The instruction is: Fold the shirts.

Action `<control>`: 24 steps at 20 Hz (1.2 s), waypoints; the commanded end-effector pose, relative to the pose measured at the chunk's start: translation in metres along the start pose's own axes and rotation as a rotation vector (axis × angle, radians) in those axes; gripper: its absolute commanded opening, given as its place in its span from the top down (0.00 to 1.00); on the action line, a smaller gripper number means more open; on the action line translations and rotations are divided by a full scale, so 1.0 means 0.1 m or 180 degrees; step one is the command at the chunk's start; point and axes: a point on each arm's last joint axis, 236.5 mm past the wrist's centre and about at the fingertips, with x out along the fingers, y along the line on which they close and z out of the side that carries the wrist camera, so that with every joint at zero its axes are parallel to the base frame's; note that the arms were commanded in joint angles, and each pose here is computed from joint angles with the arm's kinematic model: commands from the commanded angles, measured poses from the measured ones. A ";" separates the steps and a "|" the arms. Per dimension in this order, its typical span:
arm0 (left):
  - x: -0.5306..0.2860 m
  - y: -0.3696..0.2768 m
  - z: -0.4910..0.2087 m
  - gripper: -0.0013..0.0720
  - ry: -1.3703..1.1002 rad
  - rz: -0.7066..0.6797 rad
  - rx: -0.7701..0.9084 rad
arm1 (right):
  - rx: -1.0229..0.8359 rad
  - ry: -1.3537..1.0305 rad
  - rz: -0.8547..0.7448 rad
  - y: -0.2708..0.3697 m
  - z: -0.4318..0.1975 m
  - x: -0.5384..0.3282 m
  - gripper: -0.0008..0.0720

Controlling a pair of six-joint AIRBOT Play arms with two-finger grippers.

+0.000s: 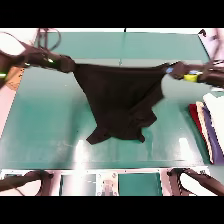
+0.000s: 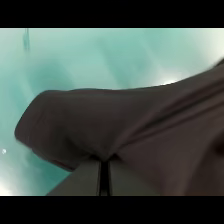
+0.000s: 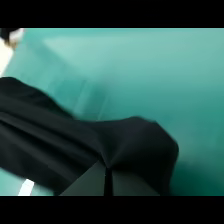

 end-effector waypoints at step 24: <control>1.29 0.68 -0.68 0.95 0.0440 0.0049 -0.0601 | 0.1739 0.1551 -0.0547 -0.26 -3.26 0.04 0.25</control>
